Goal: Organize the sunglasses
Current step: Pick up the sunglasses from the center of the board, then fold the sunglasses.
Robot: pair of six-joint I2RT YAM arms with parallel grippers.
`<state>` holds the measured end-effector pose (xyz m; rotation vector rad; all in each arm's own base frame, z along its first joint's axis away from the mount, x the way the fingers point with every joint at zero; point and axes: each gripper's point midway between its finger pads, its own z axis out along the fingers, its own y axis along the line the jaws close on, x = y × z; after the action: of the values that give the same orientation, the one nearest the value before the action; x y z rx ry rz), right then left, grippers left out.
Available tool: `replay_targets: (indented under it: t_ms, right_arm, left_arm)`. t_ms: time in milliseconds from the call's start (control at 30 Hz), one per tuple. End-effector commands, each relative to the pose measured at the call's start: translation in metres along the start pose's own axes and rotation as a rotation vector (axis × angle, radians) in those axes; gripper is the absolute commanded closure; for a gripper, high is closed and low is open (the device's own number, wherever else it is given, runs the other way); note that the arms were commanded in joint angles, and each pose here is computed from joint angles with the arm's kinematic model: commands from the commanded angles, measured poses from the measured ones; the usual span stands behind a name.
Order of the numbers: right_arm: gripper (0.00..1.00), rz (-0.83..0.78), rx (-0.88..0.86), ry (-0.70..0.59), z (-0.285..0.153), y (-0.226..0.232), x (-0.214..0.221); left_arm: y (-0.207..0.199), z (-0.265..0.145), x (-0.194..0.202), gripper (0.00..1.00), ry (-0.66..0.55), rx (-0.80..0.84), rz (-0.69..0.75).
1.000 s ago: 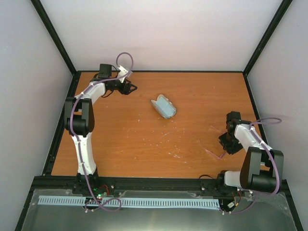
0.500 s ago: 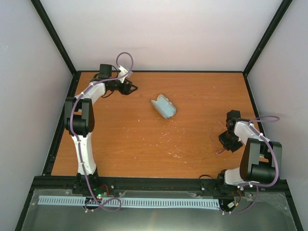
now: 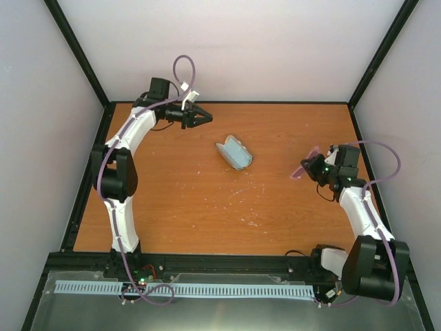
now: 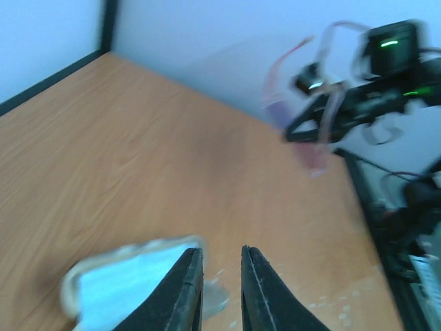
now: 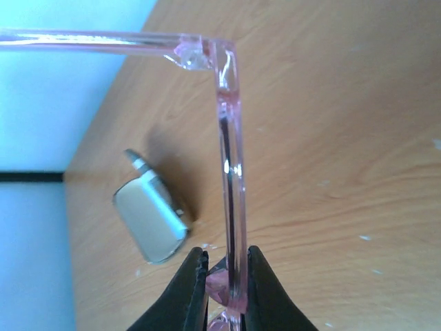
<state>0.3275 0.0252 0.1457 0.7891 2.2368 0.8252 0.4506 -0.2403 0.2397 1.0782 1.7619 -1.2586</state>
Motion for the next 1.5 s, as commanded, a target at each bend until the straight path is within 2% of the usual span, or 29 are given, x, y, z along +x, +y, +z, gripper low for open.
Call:
replay_targets:
  t_ms: [0,200,367,767,1067,1467]
  right_arm:
    - [0.97,-0.098,-0.273,0.063,0.012,0.054,0.003]
    - [0.97,-0.180,-0.415,0.143,0.046,0.122,0.001]
    - [0.97,-0.289,-0.495,0.220,0.062,0.183,0.024]
    - [0.97,-0.346,-0.578,0.296,0.058,0.228,0.077]
    - [0.97,-0.400,-0.661,0.341,0.046,0.258,0.099]
    - [0.97,-0.448,-0.755,0.411,0.006,0.264,0.129]
  left_arm:
    - [-0.098,-0.012,-0.059,0.84,-0.095,0.264,0.123]
    - [-0.160,-0.014,-0.075,0.86,-0.129,0.391,0.210]
    - [-0.179,0.000,-0.065,0.85,-0.116,0.448,0.203]
    - [-0.194,0.027,-0.062,0.82,-0.091,0.522,0.206]
    - [-0.186,0.041,-0.060,0.81,-0.066,0.514,0.193]
    - [-0.117,0.078,-0.037,0.78,0.013,0.287,0.230]
